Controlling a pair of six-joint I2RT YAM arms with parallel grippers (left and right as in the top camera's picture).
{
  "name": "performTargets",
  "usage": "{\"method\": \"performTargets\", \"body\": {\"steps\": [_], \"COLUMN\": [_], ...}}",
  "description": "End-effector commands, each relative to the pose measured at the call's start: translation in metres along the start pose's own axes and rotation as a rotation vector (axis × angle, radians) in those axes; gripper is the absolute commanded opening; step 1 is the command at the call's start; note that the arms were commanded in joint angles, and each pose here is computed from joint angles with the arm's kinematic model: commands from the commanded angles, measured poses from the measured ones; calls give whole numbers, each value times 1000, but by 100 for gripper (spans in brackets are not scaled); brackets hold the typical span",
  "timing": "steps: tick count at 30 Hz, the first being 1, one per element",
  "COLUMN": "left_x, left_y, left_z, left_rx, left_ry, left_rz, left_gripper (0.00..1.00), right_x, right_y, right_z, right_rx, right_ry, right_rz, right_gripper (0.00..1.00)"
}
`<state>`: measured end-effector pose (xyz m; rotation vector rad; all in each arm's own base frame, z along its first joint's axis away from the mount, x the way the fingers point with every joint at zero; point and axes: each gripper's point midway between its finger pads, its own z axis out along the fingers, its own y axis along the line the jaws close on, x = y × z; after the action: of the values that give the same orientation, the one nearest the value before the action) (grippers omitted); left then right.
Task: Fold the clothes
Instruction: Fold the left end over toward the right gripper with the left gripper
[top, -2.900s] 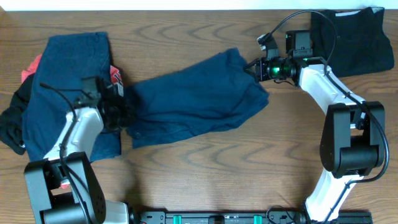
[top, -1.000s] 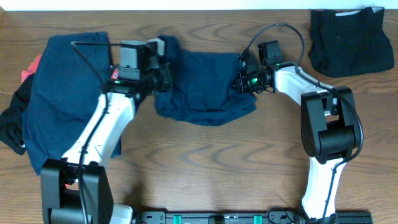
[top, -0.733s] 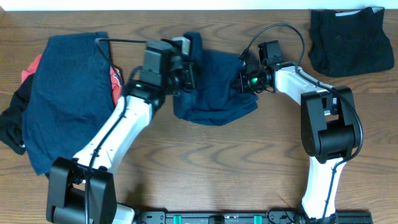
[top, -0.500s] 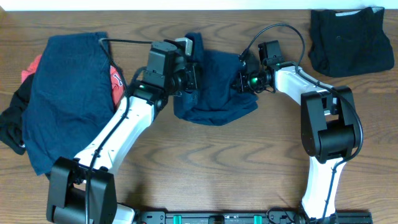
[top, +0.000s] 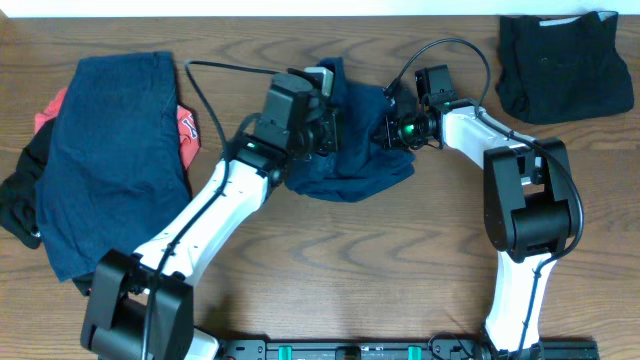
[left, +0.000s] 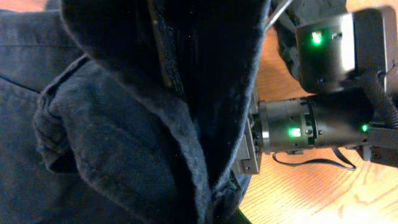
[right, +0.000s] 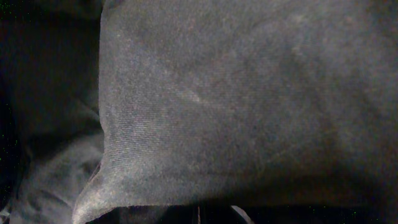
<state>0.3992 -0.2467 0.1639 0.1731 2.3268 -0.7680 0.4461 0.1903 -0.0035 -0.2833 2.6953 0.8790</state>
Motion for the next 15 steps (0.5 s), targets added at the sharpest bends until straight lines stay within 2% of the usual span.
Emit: {"method": "performTargets", "body": {"steps": [1, 15], "left_x": [-11, -1], "left_y": [-15, -32], "left_z": [10, 56], "left_rx": [17, 78], "left_ry": [-30, -58], "left_rz": [19, 68], "left_gripper": [6, 6], "right_x": [39, 39], "right_y": [-34, -33], "right_z": [28, 29], "right_rx": [94, 86], "right_ry": [104, 104], "right_rz": [64, 64], "right_gripper": [1, 1]}}
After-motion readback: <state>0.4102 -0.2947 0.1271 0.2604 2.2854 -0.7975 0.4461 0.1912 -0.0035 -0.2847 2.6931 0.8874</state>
